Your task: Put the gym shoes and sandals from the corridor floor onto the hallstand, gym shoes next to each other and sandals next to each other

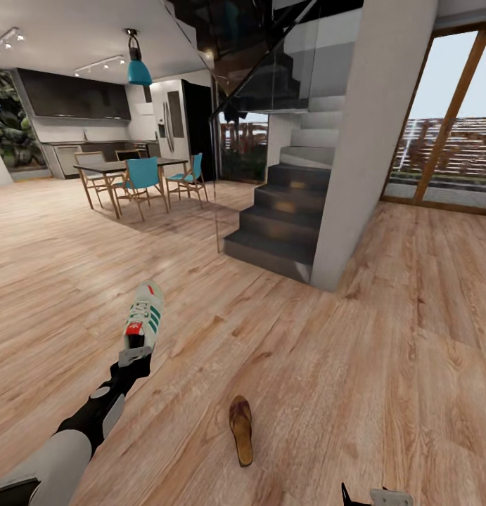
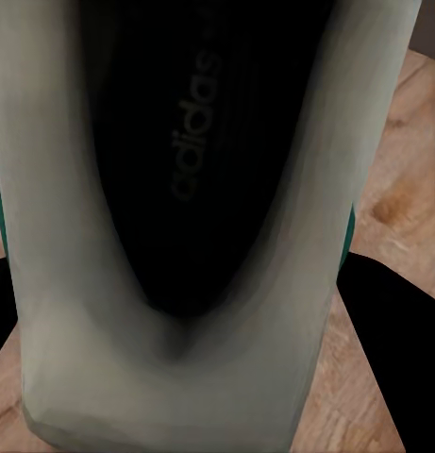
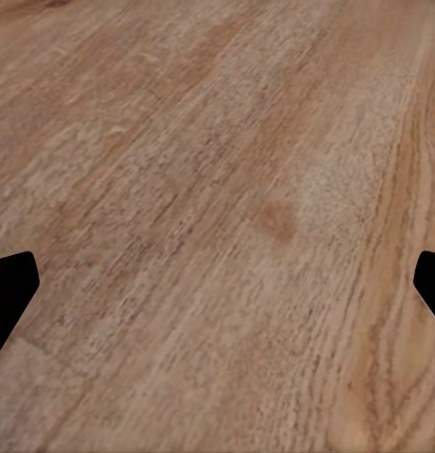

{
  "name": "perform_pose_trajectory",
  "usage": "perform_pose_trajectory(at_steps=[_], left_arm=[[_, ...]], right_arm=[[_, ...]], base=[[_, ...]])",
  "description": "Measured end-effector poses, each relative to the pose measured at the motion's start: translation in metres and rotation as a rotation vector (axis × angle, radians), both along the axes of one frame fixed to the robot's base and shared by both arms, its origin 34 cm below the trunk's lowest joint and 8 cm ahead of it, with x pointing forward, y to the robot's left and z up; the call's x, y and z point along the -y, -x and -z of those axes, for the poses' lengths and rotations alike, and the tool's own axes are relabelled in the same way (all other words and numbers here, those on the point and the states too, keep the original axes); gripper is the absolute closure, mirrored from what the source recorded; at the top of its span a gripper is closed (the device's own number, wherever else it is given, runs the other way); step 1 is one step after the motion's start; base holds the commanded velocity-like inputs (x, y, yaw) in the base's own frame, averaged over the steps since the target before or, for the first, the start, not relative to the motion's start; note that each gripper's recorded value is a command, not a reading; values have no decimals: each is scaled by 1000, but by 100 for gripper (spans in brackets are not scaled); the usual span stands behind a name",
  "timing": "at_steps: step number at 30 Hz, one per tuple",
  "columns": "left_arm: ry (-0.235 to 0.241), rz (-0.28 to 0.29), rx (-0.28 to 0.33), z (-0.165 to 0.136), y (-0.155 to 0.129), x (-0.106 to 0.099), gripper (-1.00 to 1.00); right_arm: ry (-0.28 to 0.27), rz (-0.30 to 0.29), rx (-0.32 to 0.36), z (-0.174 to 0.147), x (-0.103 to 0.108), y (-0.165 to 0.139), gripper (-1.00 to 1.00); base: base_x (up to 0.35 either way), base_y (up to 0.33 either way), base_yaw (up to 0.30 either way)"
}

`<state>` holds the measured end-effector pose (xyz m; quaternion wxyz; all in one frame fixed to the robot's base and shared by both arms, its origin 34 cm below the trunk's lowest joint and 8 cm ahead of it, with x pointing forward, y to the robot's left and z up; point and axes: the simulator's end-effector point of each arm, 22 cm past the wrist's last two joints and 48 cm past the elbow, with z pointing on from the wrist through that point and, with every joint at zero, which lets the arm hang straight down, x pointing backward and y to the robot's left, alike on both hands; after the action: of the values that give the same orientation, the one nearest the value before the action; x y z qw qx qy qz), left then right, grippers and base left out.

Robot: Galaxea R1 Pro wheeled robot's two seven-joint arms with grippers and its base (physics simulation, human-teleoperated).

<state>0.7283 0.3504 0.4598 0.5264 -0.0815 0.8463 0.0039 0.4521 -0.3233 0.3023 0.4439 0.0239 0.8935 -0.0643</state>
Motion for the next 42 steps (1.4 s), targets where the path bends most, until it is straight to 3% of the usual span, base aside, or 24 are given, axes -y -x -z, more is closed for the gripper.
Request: perform_pose_trajectory(at_steps=[16, 22, 28, 29, 34, 37, 40, 42], left_arm=[[-1, 1, 0, 0, 0, 0, 100], [-4, 12, 0, -6, -7, 3, 100], [14, 18, -35, -31, -27, 2, 100], [16, 19, -33, -38, -31, 2, 100], [17, 21, -22, -61, -45, 0, 100], [19, 20, -20, -75, -54, -4, 100], [25, 21, -22, -85, -61, -4, 100], [27, 23, -21, -88, -63, -2, 100]], right_arm=[[2, -2, 3, -1, 0, -1, -100], [1, -3, 22, -14, -3, -24, -100], [-105, 13, -109, -33, -59, -102, -100], [-134, 8, -128, -39, -77, -116, -100], [-196, -8, -150, -64, -127, -157, -100], [-143, -3, -138, -81, -126, -180, -100], [-67, -24, -131, -90, -131, -189, -100], [-47, -37, -129, -91, -135, -190, -100]], base=[[127, 1, -1], [2, 0, 0], [0, 0, 0], [0, 0, 0], [0, 0, 0], [0, 0, 0], [0, 0, 0], [0, 0, 0]])
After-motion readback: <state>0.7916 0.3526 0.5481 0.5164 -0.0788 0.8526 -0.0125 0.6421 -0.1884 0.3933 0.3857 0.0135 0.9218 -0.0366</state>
